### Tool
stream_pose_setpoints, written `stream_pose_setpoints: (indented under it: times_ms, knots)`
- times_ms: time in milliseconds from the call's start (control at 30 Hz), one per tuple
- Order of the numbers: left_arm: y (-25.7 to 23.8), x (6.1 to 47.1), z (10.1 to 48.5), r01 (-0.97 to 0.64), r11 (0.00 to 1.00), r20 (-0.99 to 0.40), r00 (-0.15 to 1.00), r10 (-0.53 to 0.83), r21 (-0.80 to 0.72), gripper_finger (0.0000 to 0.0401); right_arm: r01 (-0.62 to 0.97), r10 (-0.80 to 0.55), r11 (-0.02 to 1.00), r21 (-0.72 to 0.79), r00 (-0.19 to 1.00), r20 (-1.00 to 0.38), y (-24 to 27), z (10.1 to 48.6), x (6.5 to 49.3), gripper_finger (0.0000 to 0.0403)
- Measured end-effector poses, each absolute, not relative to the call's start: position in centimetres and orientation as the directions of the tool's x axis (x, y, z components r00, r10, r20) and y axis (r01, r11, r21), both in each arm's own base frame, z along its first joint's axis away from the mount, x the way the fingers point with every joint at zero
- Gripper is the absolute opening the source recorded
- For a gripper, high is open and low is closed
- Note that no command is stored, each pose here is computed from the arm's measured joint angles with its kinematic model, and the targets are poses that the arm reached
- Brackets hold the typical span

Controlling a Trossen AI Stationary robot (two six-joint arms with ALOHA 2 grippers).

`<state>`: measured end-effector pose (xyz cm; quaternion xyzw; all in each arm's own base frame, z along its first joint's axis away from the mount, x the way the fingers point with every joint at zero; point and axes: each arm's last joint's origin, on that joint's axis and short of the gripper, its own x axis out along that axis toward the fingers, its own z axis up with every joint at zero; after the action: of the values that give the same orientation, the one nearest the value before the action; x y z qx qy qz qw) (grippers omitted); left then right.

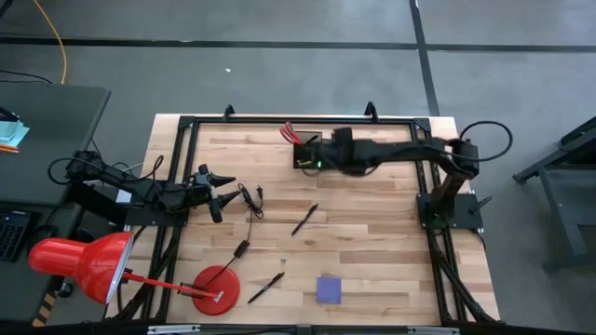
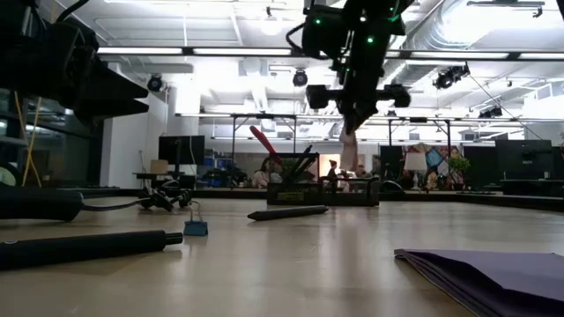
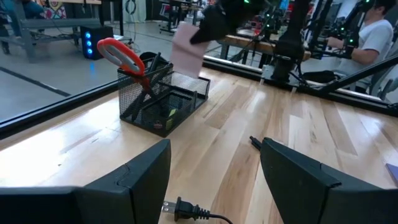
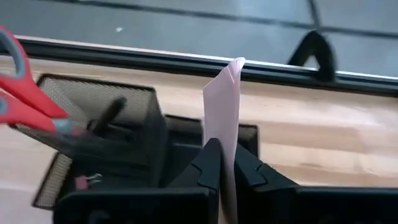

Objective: Pick and place office supplies into organizer
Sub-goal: Put the pink sticky note pad into the mesh desk organizer

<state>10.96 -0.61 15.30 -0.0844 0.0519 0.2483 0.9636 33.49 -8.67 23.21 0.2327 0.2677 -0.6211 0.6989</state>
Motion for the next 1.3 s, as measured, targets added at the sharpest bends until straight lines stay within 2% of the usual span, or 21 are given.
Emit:
stream_pose_setpoints:
  times_ms: [133,367,567,767,1067,1300]
  knots:
    - [-0.6,11.0,15.3,-0.487,0.863,-0.142,0.872,0.469,-0.137,0.0232,0.989,-0.693,0.140,0.046,0.131,-0.709,-11.3,23.8,33.1,0.0001]
    - [-0.6,11.0,15.3,-0.487,0.863,-0.142,0.871,0.469,-0.137,0.0232,0.981,-0.568,0.097,0.168,0.193,-0.800,-14.4,23.3,32.7,0.0005]
    - [-0.6,11.0,15.3,-0.487,0.863,-0.142,0.871,0.470,-0.137,0.0232,0.981,-0.558,0.107,0.161,0.194,-0.807,-14.4,22.2,33.3,0.0002]
    - [-0.6,11.0,15.3,-0.487,0.863,-0.142,0.871,0.470,-0.137,0.0232,0.995,-0.538,0.036,0.093,0.098,-0.837,-13.7,21.2,32.9,0.0003]
    - [-0.6,11.0,15.3,-0.487,0.863,-0.142,0.871,0.470,-0.137,0.0232,0.987,-0.535,0.060,0.149,0.158,-0.830,-14.2,19.7,34.4,0.0003]
    - [-0.6,11.0,15.3,-0.487,0.862,-0.142,0.871,0.470,-0.137,0.0232,0.988,-0.519,0.067,0.140,0.155,-0.841,-14.3,19.1,34.5,0.0003]
